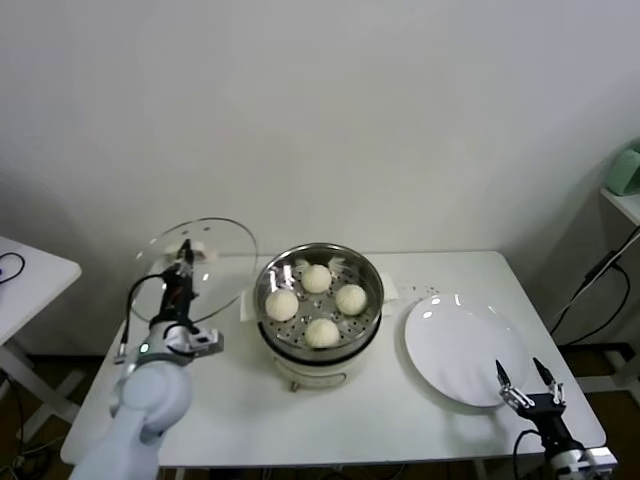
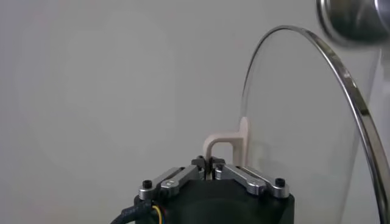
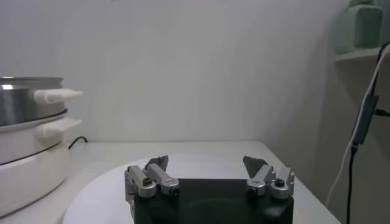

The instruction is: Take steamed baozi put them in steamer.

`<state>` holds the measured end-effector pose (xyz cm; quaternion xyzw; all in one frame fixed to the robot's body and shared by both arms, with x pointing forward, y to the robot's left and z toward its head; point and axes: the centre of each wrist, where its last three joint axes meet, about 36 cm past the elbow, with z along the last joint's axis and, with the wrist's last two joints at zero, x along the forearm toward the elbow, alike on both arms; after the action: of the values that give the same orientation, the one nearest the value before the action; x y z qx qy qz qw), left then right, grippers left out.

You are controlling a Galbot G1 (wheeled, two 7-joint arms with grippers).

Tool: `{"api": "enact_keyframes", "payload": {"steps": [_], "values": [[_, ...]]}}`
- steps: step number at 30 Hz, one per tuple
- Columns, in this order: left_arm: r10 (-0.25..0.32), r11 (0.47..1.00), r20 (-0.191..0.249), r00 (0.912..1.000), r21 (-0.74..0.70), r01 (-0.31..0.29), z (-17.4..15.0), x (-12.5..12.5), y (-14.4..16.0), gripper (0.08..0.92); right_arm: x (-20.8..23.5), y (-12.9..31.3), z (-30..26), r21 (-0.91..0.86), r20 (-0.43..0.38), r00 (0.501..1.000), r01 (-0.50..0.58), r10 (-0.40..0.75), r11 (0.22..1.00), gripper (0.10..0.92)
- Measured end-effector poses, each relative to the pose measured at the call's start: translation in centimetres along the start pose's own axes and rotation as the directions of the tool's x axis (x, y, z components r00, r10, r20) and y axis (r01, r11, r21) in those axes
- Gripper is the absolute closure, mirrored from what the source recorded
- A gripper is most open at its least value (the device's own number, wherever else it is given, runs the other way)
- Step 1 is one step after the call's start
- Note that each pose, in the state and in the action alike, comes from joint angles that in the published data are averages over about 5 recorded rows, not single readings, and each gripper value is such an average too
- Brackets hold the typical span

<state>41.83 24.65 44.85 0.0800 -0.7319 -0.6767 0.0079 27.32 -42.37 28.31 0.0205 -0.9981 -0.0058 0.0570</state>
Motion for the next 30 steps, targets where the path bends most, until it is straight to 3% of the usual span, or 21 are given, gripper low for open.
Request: {"api": "enact_keyframes", "payload": {"steps": [18,30], "values": [[0.073,0.997,0.126,0.9893,0.005,-0.075,-12.0,2.4,0.5,0.856,-0.6,0.0,0.0,0.014,-0.034,0.999,-0.001,0.001,1.0,0.2],[0.105,0.994,0.16,0.9815,-0.012,-0.104,-16.9,4.8,-0.3,0.856,-1.0,0.3,0.2,0.014,-0.046,0.999,0.008,-0.008,1.0,0.2]]}}
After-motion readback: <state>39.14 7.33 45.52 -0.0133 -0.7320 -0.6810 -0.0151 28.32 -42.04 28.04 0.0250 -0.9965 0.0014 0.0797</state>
